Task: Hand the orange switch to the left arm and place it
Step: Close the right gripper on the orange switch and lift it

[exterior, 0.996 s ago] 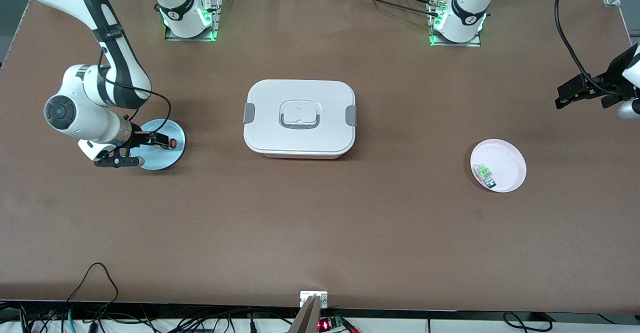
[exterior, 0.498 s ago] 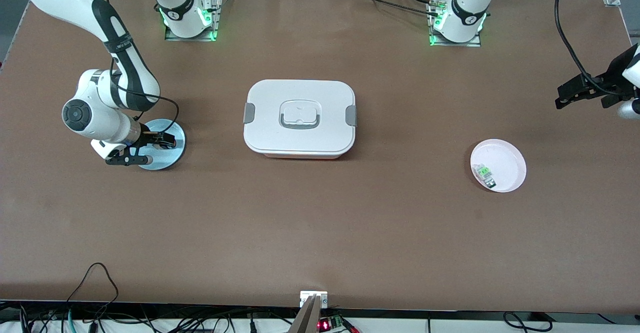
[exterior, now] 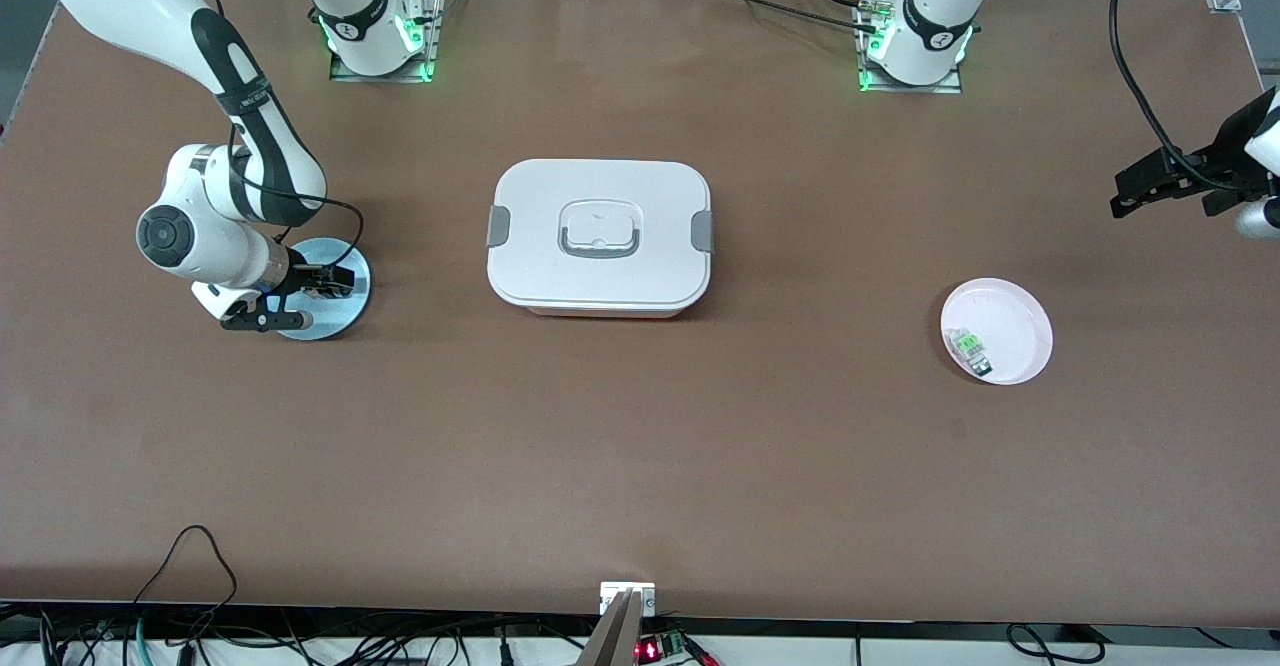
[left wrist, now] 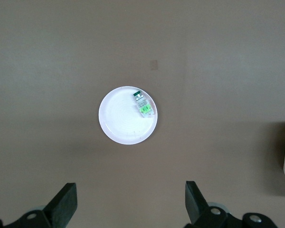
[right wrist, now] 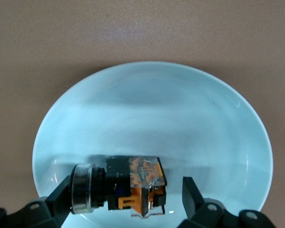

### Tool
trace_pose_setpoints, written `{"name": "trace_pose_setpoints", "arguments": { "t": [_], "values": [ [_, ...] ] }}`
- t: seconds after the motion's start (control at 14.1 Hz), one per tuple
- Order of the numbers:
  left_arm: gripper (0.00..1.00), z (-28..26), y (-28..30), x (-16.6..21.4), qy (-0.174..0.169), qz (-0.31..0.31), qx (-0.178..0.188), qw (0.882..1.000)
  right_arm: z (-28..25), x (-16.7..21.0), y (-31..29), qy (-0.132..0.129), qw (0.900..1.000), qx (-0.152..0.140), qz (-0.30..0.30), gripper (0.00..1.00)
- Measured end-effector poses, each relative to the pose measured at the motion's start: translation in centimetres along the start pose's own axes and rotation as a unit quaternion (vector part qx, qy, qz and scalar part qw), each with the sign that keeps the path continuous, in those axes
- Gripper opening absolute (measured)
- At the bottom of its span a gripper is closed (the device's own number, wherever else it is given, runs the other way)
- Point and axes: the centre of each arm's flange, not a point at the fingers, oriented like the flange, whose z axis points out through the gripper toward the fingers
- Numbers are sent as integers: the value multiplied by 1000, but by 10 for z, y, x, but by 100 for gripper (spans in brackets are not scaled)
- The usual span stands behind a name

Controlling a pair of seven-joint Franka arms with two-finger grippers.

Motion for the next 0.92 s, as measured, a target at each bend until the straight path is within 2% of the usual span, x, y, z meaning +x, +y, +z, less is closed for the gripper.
{"name": "trace_pose_setpoints", "arguments": {
  "t": [0.07,0.14,0.28,0.5,0.64,0.92],
  "values": [
    [100,0,0,0,0,0,0,1000,1,0,0,0,1000,0,0,83],
    [100,0,0,0,0,0,0,1000,0,0,0,0,1000,0,0,83],
    [100,0,0,0,0,0,0,1000,0,0,-1,0,1000,0,-3,73],
    [100,0,0,0,0,0,-1,1000,-4,2,-4,6,999,0,-33,73],
    [100,0,0,0,0,0,-1,1000,-19,7,-10,21,998,0,-65,73],
    [100,0,0,0,0,-1,-1,1000,-98,14,-66,30,992,7,-124,73]
  ]
}}
